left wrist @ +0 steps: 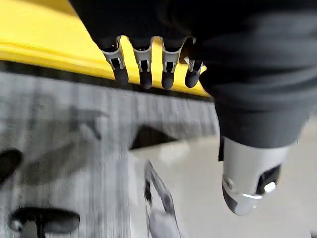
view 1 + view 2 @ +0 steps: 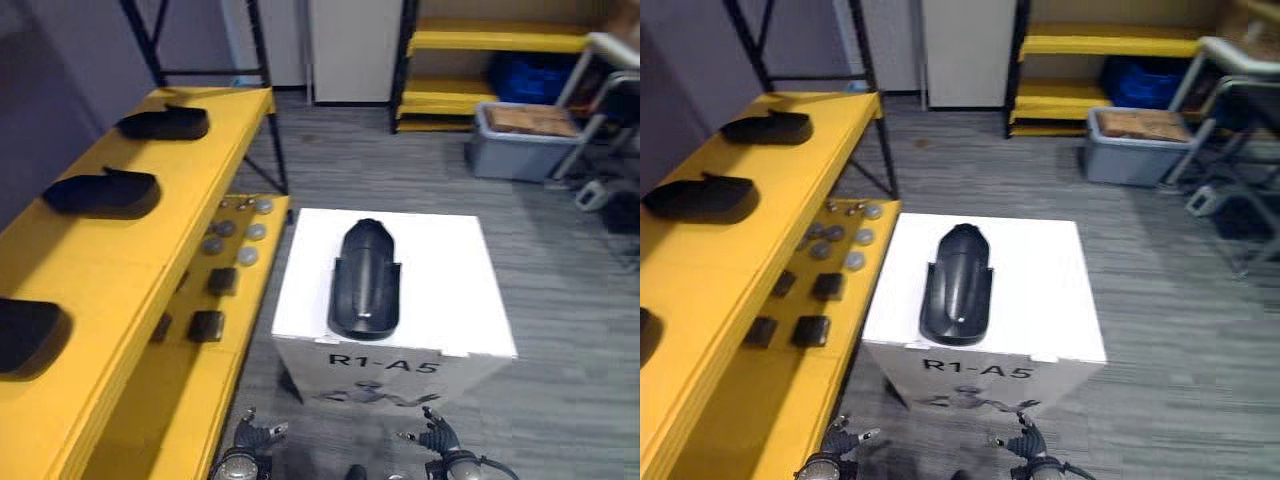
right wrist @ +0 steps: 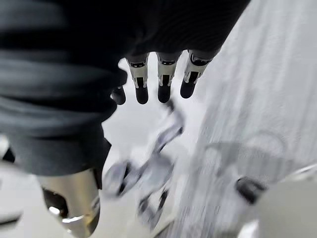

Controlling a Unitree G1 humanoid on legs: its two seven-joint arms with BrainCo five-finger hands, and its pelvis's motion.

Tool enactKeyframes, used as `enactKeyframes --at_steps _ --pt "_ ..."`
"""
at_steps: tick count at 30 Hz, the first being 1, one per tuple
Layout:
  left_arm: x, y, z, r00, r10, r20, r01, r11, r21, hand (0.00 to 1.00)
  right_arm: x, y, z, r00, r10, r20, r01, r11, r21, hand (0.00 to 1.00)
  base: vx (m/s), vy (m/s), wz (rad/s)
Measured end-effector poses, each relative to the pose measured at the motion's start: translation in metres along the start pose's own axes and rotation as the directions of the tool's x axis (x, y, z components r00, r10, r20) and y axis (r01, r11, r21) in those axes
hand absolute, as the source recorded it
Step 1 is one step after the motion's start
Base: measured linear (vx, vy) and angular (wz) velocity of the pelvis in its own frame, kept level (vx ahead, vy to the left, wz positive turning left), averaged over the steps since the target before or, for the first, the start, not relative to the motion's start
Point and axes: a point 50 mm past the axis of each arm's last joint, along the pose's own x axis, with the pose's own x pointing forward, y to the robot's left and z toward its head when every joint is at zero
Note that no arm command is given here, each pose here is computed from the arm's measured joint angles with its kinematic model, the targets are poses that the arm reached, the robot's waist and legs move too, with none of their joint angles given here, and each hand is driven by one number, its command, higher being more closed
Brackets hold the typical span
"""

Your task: Walk over and take plastic housings, then place them on the shelf

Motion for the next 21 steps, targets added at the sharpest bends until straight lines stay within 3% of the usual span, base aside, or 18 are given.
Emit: enactKeyframes --at_steps 9,16,21 --pt "-0.004 -0.002 -0.018 0.998 0.001 -0.066 -0.003 0.999 -0.038 0.0 0.002 -0.016 -0.01 0.996 -0.065 -0.057 0.067 0.997 0.038 0.0 -0.03 0.014 -0.9" --pt "-0.004 0.0 -0.021 0.997 -0.004 -0.077 0.002 0.999 -0.032 0.0 -0.008 -0.023 -0.032 0.986 -0.109 -0.128 0.125 0.984 0.13 0.0 0.13 0.073 -0.15" --pt "-0.002 0.02 -0.023 0.995 0.052 -0.079 -0.055 0.998 -0.036 0.0 -0.007 -0.046 -0.016 0.974 -0.216 -0.065 0.225 0.946 0.233 0.0 0.15 0.133 0.02"
